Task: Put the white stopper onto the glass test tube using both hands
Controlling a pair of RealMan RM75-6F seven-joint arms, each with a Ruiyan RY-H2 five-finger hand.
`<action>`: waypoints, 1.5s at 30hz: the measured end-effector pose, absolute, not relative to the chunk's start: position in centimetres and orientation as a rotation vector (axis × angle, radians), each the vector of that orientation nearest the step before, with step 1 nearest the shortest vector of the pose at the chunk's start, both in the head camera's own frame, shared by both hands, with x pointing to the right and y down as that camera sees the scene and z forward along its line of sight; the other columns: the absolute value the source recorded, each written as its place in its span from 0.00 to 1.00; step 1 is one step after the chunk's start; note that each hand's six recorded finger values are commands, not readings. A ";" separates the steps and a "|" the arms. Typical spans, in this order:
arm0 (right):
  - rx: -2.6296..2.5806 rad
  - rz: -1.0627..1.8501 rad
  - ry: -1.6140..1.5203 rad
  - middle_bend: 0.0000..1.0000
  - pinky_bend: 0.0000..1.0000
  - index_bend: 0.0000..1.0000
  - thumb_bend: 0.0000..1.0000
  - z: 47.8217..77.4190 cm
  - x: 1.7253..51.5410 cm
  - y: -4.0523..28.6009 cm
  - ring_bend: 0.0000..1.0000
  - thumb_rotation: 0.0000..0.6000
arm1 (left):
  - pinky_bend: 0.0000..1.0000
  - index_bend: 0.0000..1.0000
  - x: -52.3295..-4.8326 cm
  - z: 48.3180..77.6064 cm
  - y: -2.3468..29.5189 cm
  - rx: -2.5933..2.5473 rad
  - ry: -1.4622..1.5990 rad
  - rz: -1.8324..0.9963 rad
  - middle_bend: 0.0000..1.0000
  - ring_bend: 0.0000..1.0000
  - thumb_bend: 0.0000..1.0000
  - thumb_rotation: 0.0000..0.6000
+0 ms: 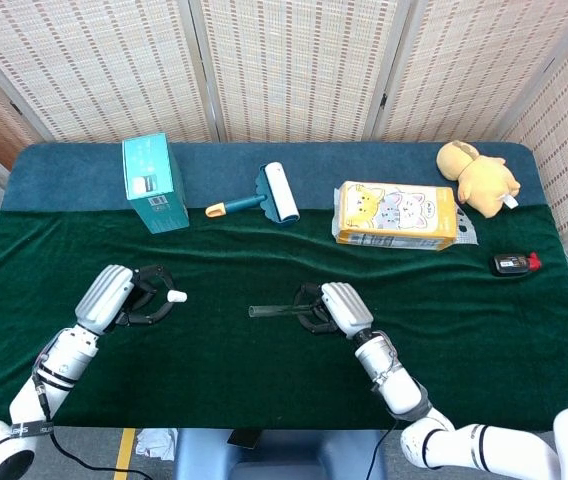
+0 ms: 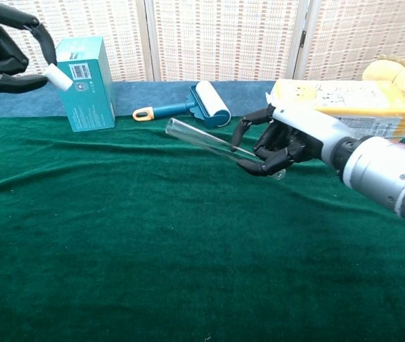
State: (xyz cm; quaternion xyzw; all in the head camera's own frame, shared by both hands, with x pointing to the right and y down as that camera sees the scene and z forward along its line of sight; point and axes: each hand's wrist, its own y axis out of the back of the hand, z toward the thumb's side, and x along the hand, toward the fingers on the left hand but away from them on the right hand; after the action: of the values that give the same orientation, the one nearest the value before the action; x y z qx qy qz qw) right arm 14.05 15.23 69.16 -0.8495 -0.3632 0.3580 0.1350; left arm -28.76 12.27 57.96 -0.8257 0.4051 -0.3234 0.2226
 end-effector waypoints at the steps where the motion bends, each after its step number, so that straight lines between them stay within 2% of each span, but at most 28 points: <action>1: -2.478 1.029 -1.073 0.96 1.00 0.79 0.61 69.3 13.7 15.2 1.00 1.00 | 0.87 0.59 -28.5 57.9 12.3 -2.283 1.119 -0.885 1.00 0.92 0.46 1.00; 17: -2.649 0.890 -1.202 0.96 1.00 0.80 0.61 69.3 9.4 15.5 1.00 1.00 | 0.87 0.59 -24.5 57.2 12.7 -2.324 1.161 -0.759 1.00 0.92 0.46 1.00; 45: -2.681 0.835 -1.249 0.96 1.00 0.80 0.61 69.1 8.4 15.2 1.00 1.00 | 0.87 0.59 -23.7 58.0 13.0 -2.336 1.162 -0.758 1.00 0.92 0.47 1.00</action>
State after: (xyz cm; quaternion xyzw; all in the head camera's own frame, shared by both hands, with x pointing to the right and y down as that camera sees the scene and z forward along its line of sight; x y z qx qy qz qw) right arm 8.45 15.19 69.10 -0.8718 -0.4062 0.2715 0.0341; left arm -23.67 13.00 58.03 -0.8404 0.4181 -0.2728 0.2109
